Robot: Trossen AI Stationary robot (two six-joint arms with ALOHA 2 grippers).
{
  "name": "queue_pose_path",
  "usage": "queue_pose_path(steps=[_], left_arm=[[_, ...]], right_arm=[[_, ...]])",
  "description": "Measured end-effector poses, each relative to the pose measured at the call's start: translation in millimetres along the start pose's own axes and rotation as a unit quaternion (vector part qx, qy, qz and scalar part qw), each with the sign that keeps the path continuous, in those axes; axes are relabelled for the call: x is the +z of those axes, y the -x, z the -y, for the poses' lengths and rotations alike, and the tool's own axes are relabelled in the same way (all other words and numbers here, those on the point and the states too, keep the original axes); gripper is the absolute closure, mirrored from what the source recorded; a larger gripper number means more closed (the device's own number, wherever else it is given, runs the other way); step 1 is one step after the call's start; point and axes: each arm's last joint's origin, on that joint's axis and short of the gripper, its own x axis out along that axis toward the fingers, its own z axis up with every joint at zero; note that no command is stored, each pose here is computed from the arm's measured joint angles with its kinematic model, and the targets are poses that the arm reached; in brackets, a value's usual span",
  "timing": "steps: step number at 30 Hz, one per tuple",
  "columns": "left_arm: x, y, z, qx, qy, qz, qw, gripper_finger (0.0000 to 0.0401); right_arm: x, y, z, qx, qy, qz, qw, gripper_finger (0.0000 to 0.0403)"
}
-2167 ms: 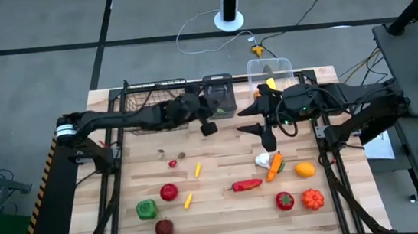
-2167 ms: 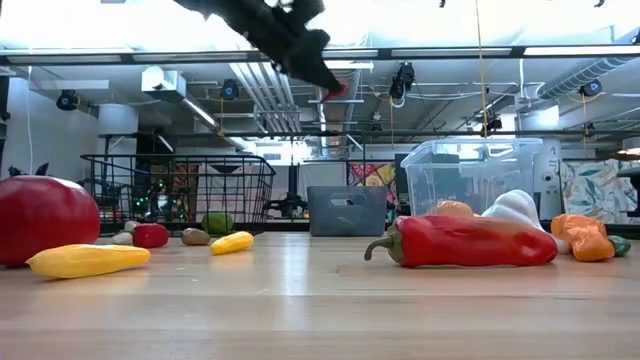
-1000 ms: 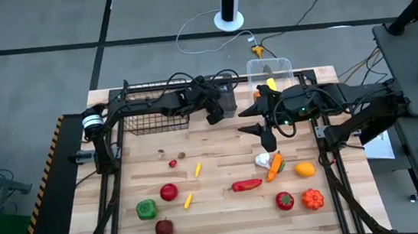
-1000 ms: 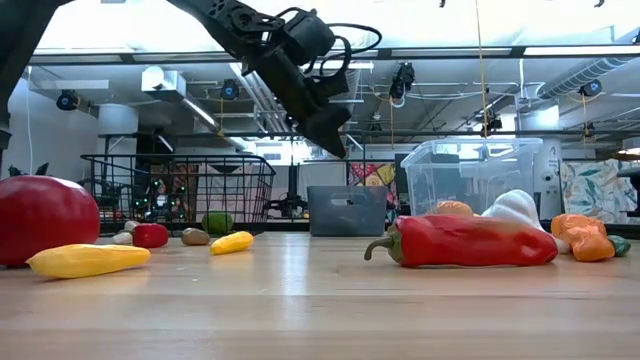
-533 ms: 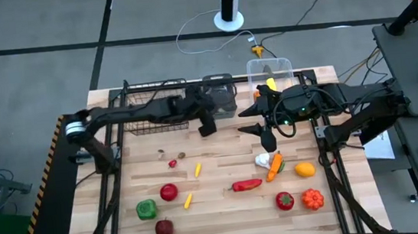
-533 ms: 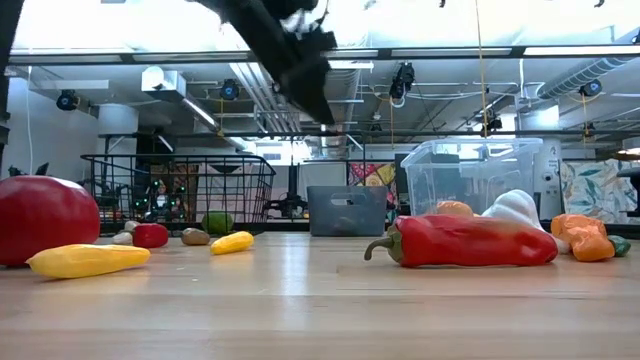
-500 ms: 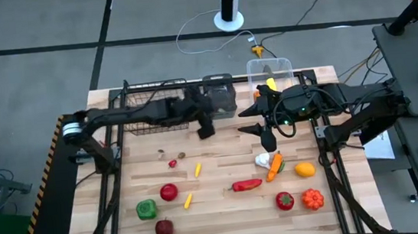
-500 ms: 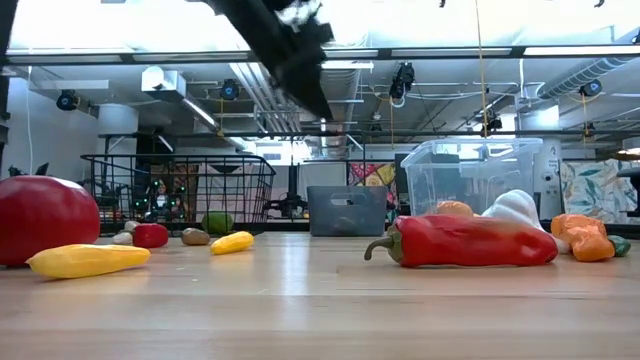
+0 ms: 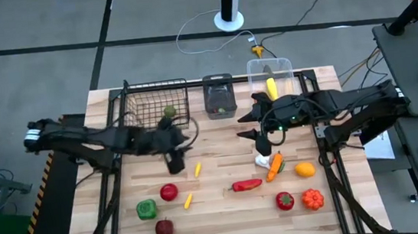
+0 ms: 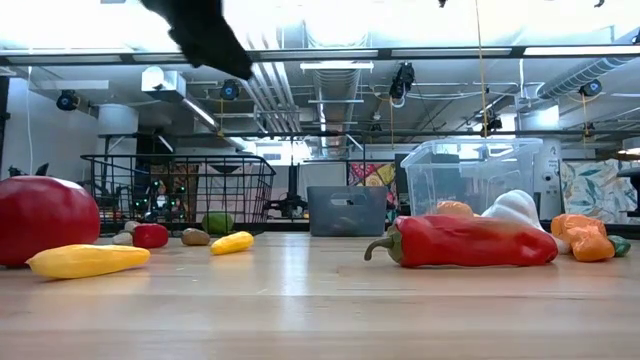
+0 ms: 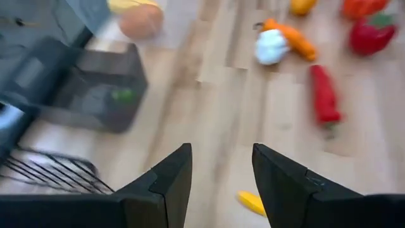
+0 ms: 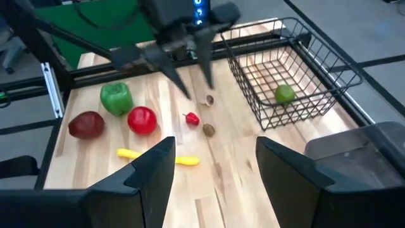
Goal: Sort produce into baskets
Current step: Put the large red chili pepper into the white bin
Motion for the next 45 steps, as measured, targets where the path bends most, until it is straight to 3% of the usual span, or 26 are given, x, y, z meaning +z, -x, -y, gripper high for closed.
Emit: queue_pose_path(steps=[3,13,21,36,45], left_arm=[[-15,9,13,-0.017,0.019,0.001,1.000,0.0252],[-47,27,49,-0.076,-0.001,-0.042,0.996,0.0252],[-63,30,61,-0.075,-0.009,-0.093,0.993,0.0252],[-69,29,59,-0.058,-0.016,-0.122,0.991,0.0252],[-69,29,58,-0.052,-0.001,-0.127,0.991,0.0252]], right_arm=[[-8,-8,0,0.001,-0.001,0.003,1.000,0.0191],[-25,-20,1,0.015,-0.036,-0.023,0.999,0.0191],[-37,-38,-9,0.033,-0.053,-0.073,0.995,0.0191],[-47,-78,-29,-0.012,-0.002,-0.251,0.968,0.0191],[-80,-91,-72,0.049,0.130,-0.324,0.936,0.0191]])
